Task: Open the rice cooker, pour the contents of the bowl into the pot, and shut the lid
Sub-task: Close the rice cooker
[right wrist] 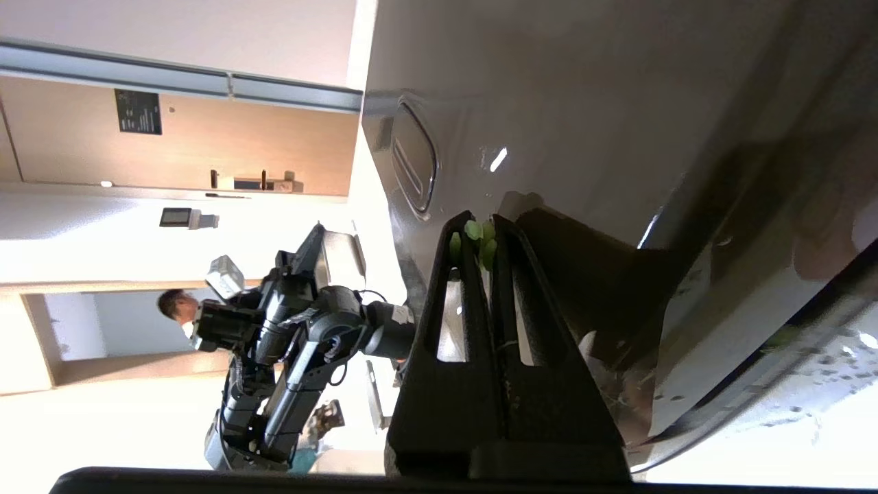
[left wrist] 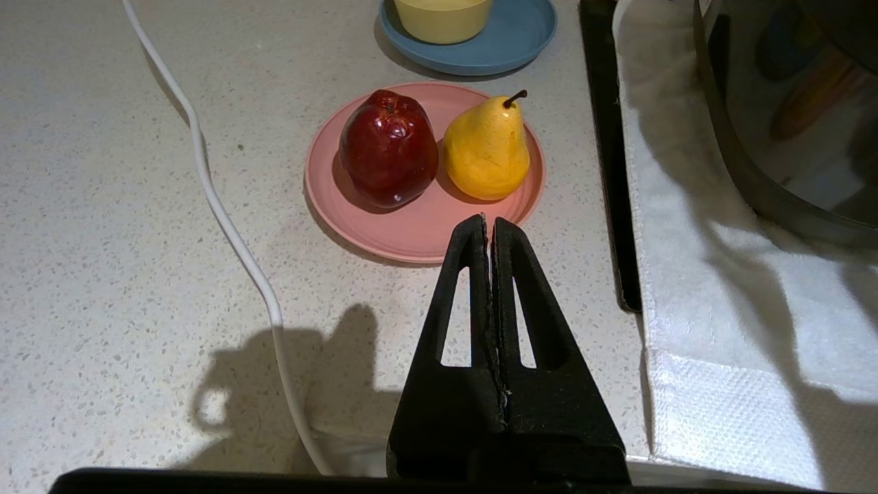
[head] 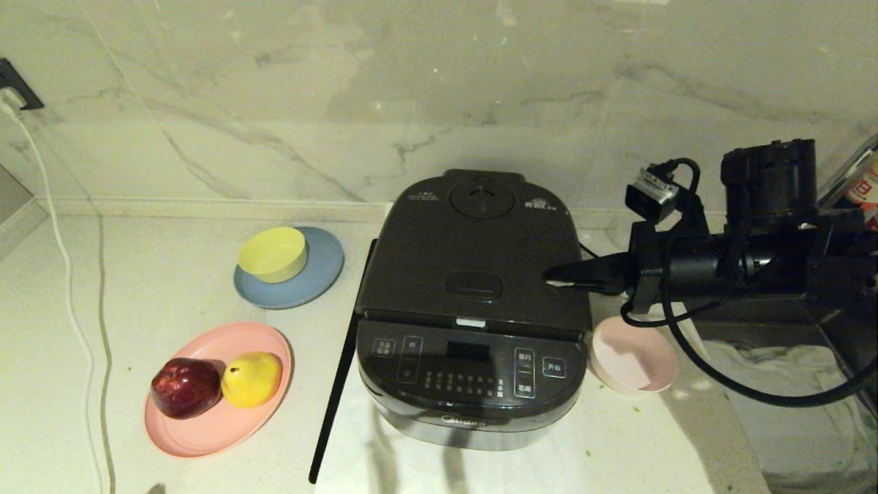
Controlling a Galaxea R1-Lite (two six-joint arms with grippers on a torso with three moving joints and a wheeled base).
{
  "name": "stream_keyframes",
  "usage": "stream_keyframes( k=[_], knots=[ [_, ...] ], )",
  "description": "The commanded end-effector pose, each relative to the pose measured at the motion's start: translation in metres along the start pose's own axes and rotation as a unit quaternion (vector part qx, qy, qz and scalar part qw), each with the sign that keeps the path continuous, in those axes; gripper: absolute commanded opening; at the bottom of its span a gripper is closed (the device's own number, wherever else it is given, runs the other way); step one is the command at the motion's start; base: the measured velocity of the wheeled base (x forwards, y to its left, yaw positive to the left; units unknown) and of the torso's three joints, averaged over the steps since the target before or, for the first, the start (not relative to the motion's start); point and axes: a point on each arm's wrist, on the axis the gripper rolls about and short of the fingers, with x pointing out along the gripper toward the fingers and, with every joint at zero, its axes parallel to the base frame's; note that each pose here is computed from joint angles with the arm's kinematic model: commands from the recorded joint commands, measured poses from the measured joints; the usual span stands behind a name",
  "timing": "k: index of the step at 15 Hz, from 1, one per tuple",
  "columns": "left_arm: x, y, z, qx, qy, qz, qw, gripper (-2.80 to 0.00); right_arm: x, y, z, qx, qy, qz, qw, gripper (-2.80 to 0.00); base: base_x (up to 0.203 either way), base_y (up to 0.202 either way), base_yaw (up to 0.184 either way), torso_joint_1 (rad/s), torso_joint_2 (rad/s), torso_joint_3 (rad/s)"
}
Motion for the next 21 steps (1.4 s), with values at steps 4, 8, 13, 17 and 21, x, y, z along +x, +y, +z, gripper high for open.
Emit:
stream_keyframes(
  k=[4,8,13,17,21],
  knots=[
    [0.001,0.0,-0.003,0.0,0.005,0.001,1.0,-2.8,0.021,-0.035,-0.005,0.043,0.029,-0.018,0.998,-2.8,0.0,0.0,0.0,0.0,0.0,0.0],
    [0.001,0.0,-0.002,0.0,0.005,0.001,1.0,-2.8,0.032,-0.055,-0.01,0.045,0.03,-0.019,0.998,-2.8,0.0,0.0,0.0,0.0,0.0,0.0],
    [0.001,0.0,-0.002,0.0,0.005,0.0,1.0,-2.8,0.033,-0.056,-0.007,0.041,0.023,-0.015,0.999,-2.8,0.0,0.0,0.0,0.0,0.0,0.0],
    [0.001,0.0,-0.002,0.0,0.005,0.001,1.0,-2.8,0.033,-0.047,0.004,0.029,0.012,-0.01,0.999,-2.8,0.0,0.0,0.0,0.0,0.0,0.0],
    [0.001,0.0,-0.003,0.0,0.005,0.001,1.0,-2.8,0.024,-0.029,0.011,0.007,-0.003,0.001,1.0,-2.8,0.0,0.0,0.0,0.0,0.0,0.0]
  ],
)
